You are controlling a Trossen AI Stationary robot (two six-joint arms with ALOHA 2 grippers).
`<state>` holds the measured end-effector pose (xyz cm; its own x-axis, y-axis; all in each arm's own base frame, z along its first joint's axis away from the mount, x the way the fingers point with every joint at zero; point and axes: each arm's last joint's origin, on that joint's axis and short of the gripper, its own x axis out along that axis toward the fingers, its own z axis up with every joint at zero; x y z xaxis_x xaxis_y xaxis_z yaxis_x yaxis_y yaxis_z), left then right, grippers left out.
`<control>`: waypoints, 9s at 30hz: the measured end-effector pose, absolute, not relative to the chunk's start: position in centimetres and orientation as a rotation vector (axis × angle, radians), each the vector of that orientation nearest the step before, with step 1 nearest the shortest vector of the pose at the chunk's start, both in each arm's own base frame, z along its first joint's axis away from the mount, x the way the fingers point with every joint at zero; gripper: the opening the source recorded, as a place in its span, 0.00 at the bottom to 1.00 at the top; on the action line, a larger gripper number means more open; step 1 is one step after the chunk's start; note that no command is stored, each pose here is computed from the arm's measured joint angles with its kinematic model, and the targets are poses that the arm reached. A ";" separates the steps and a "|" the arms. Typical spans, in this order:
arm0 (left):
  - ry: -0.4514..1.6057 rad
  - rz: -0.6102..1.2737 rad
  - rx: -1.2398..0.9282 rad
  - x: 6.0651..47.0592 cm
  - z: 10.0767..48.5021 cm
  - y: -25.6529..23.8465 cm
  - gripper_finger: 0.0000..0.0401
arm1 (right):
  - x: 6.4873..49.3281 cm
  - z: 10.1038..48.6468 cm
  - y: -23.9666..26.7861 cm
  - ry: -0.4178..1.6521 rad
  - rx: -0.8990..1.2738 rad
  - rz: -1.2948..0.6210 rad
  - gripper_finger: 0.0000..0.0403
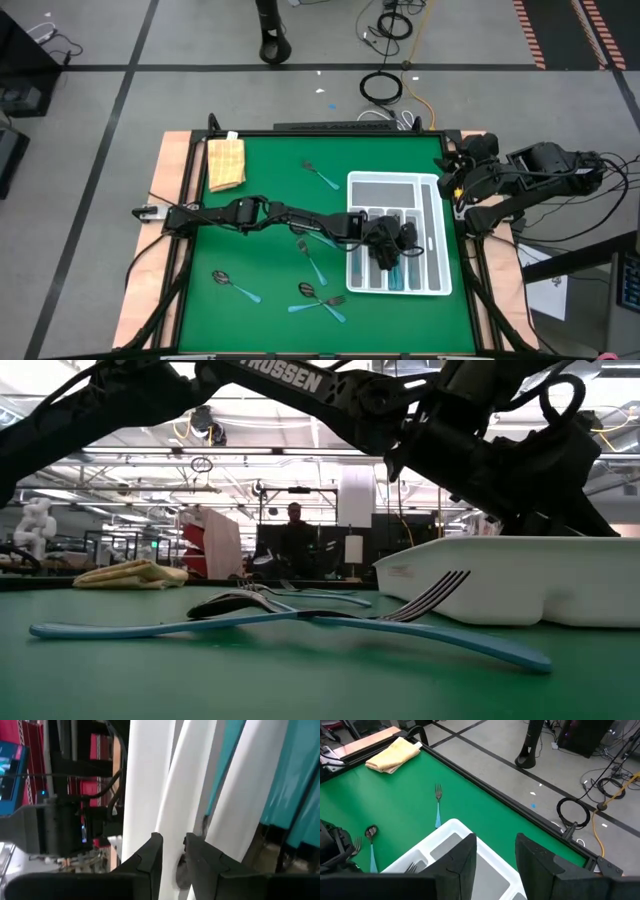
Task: Sort silverware
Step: Put the bottom blue fork into the tray, then put the top right blue spoon into the tray
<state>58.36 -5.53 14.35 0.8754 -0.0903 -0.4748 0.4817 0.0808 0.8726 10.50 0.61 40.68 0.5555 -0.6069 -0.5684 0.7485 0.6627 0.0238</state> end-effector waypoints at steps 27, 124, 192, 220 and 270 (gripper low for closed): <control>1.010 -0.006 0.231 40.4 36.6 -4.8 0.22 | 10.0 40.6 0.5 0.576 0.268 -0.804 0.31; 0.738 0.329 -0.530 33.3 14.6 -26.1 0.00 | 13.8 39.3 1.6 0.719 0.183 -0.784 0.31; 0.341 0.703 -1.367 44.0 14.9 -9.8 0.22 | 13.8 39.6 1.6 0.687 0.175 -0.763 0.31; 0.970 0.411 -0.142 38.0 22.6 -5.8 0.35 | 13.7 39.6 1.6 0.689 0.144 -0.769 0.31; 1.138 -0.032 0.230 34.1 13.1 -1.3 0.03 | 13.8 39.7 1.6 0.646 0.222 -0.800 0.31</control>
